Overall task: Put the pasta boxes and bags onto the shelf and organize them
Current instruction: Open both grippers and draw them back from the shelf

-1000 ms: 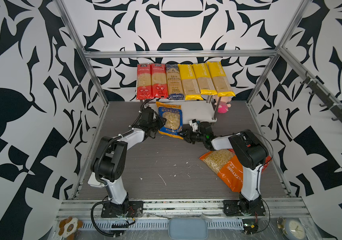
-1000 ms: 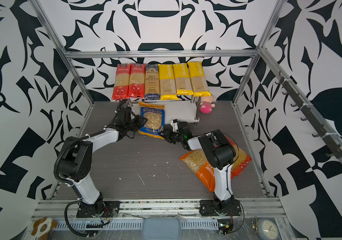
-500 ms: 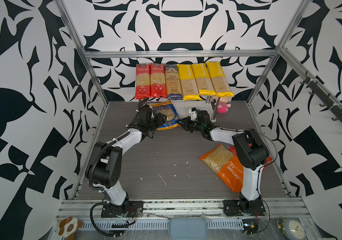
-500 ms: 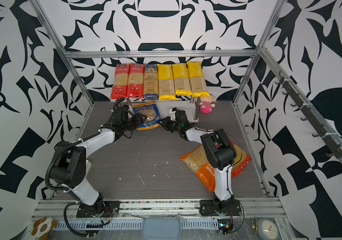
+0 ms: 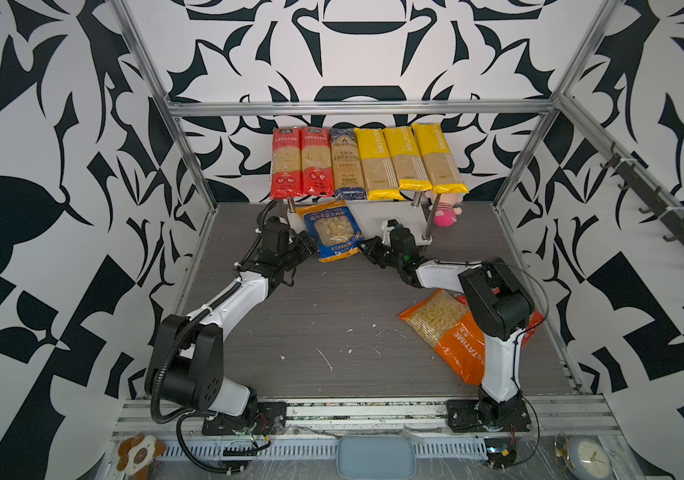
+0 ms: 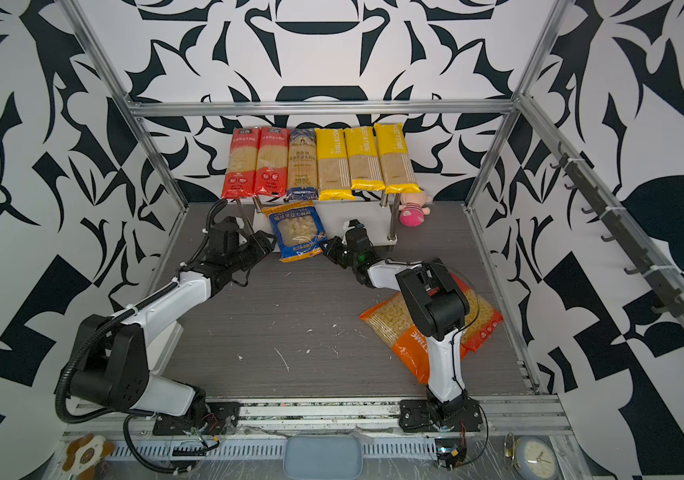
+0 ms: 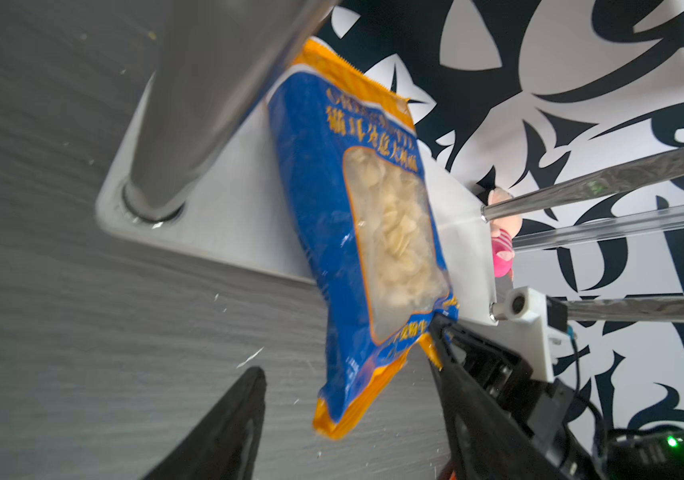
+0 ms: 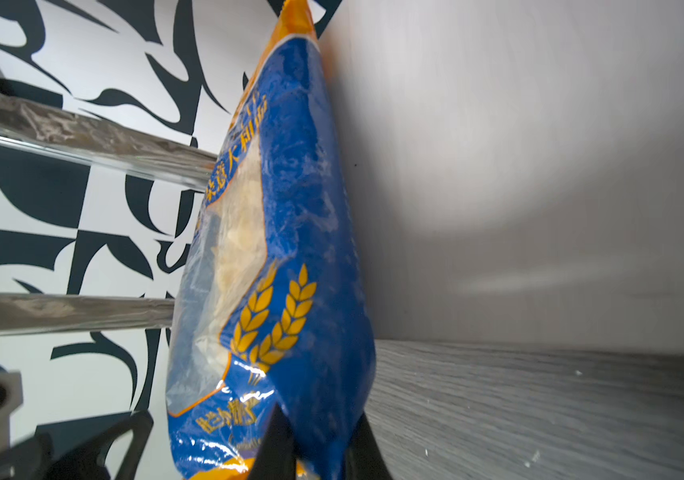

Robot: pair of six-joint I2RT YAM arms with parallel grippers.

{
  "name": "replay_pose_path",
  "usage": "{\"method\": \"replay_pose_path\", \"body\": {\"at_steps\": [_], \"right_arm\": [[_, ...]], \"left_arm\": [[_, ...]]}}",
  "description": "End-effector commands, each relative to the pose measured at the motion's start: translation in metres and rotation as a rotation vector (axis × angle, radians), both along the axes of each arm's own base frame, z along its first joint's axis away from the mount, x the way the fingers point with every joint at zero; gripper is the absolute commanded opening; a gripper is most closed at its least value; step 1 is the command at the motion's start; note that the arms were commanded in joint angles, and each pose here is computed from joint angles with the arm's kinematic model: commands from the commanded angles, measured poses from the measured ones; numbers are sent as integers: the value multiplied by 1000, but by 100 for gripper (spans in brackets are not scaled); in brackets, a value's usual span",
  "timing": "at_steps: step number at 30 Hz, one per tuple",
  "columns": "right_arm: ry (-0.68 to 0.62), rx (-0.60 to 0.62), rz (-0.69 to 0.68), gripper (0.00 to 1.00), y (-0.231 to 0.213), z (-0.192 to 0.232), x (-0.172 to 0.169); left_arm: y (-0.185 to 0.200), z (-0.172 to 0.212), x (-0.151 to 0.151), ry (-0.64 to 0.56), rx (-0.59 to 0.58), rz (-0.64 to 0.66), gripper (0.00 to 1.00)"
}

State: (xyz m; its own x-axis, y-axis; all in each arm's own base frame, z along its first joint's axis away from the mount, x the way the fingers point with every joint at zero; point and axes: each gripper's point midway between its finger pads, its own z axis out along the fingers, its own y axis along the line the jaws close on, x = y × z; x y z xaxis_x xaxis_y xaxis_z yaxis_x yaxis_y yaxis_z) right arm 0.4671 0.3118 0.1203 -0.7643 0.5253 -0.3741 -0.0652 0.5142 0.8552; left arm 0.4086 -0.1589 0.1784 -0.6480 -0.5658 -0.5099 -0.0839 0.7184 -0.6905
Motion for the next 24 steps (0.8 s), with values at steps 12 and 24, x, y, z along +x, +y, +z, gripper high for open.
{"method": "replay_pose_path", "body": {"at_steps": [12, 24], "right_arm": [[-214, 64, -155, 0, 37, 55, 21], [-158, 40, 146, 0, 92, 24, 8]], "left_arm": [[58, -2, -84, 0, 160, 92, 73], [66, -10, -100, 5, 163, 102, 74]]}}
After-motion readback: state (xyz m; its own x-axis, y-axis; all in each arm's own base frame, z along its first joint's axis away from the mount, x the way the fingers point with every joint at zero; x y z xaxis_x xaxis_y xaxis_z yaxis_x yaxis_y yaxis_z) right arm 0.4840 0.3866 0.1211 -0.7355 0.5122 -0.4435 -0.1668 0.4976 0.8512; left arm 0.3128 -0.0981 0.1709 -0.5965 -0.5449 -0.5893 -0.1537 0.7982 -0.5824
